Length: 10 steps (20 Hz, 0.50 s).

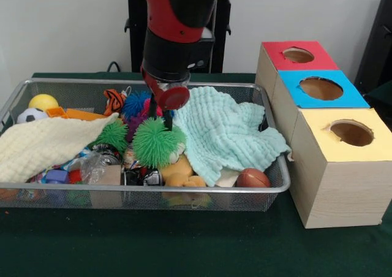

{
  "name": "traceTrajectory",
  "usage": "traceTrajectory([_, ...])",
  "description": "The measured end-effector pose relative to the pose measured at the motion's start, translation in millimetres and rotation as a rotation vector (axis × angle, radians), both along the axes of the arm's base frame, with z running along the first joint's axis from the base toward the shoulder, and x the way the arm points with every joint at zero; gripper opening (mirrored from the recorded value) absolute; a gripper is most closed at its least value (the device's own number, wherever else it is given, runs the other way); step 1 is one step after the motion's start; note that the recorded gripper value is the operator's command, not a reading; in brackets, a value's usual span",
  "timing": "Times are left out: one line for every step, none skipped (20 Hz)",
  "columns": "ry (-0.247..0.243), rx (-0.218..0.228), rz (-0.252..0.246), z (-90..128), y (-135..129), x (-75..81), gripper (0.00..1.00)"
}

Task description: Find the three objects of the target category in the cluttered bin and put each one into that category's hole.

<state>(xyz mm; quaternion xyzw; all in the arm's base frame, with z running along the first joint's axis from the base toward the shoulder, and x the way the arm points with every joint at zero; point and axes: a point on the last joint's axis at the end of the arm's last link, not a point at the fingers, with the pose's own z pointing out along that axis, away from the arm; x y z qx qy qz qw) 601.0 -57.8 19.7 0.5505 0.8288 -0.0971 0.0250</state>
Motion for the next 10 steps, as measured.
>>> traceTrajectory([-0.001, 0.001, -0.006, 0.4, -3.1, -0.2, 1.00])
traceTrajectory([-0.003, 0.001, -0.011, 1.4, -6.0, 0.0, 1.00])
traceTrajectory([-0.006, 0.002, -0.016, 3.6, -8.7, 0.2, 1.00])
traceTrajectory([-0.009, 0.002, -0.021, 6.6, -10.7, 0.5, 1.00])
traceTrajectory([-0.014, 0.004, -0.025, 11.2, -12.1, 1.1, 1.00])
traceTrajectory([-0.016, 0.006, -0.027, 14.9, -12.5, 1.5, 1.00])
traceTrajectory([-0.020, 0.010, -0.030, 21.2, -12.1, 2.6, 1.00])
traceTrajectory([-0.023, 0.015, -0.032, 28.3, -10.9, 4.1, 1.00])
traceTrajectory([-0.024, 0.020, -0.034, 33.5, -10.0, 5.1, 1.00])
traceTrajectory([-0.025, 0.025, -0.035, 38.8, -8.7, 6.1, 1.00])
